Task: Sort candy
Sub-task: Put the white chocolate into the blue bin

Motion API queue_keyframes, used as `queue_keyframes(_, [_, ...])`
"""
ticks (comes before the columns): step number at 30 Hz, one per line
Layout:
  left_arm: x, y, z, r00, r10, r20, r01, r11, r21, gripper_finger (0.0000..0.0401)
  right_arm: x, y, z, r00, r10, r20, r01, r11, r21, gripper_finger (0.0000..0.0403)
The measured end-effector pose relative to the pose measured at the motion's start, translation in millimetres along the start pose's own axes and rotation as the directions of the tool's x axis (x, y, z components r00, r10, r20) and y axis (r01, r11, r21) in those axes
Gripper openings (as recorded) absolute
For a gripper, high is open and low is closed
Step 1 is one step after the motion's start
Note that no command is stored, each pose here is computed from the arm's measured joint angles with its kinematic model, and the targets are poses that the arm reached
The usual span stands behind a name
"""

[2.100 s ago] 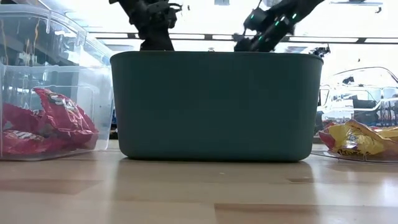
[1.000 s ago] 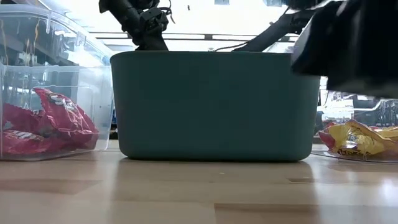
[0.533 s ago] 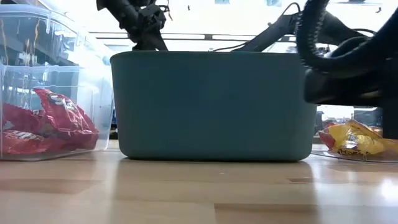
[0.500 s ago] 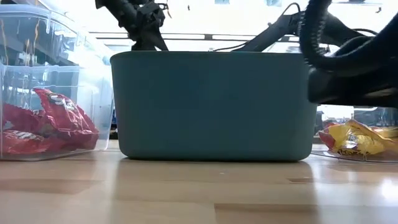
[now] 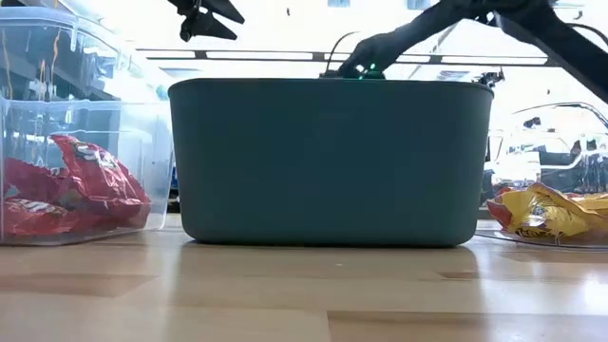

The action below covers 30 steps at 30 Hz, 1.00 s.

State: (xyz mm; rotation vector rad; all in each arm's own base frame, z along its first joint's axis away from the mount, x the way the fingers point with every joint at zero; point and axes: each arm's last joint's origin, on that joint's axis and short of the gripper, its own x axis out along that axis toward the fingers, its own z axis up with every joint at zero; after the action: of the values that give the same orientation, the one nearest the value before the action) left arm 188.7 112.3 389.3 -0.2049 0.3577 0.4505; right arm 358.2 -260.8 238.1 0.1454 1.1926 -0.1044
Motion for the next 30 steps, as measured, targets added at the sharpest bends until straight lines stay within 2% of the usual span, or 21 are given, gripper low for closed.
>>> queue_keyframes(5, [1, 0, 3, 1.000, 0.000, 0.031, 0.001, 1.000, -0.020, 0.0218, -54, 24, 4, 0.988, 0.068, 0.136, -0.064, 0.997, -0.034, 0.0001])
queue_keyframes(11, [10, 0, 4, 0.999, -0.005, 0.035, 0.006, 1.000, -0.029, 0.0218, -95, 61, 5, 0.958, 0.186, 0.220, -0.162, 0.979, -0.125, 0.0001])
queue_keyframes(15, [17, 1, 4, 0.999, -0.020, 0.029, 0.022, 0.999, -0.037, 0.0218, -108, 90, 5, 0.941, 0.268, 0.205, -0.232, 0.955, -0.185, 0.0001])
queue_keyframes(18, [21, 1, 3, 1.000, -0.023, 0.021, 0.024, 0.999, -0.038, 0.0218, -113, 109, 4, 0.948, 0.268, 0.172, -0.230, 0.950, -0.213, 0.0001])
queue_keyframes(20, [24, 1, 3, 0.999, -0.024, 0.021, 0.025, 0.999, -0.039, 0.0218, -109, 116, 4, 0.970, 0.199, 0.141, -0.170, 0.966, -0.193, 0.0001])
queue_keyframes(23, [29, 2, 3, 0.999, -0.031, 0.018, 0.032, 0.999, -0.039, 0.0218, -88, 114, 1, 0.987, 0.125, 0.097, -0.113, 0.985, -0.127, 0.0000])
queue_keyframes(27, [32, 2, 2, 0.999, -0.044, 0.008, 0.045, 0.998, -0.048, 0.0218, -49, 97, -14, 0.998, 0.013, 0.054, -0.014, 1.000, 0.022, 0.0000])
queue_keyframes(30, [31, 1, 2, 0.999, -0.047, 0.006, 0.048, 0.998, -0.048, 0.0218, -20, 77, -36, 1.000, -0.013, 0.016, 0.011, 0.991, 0.134, 0.0000])
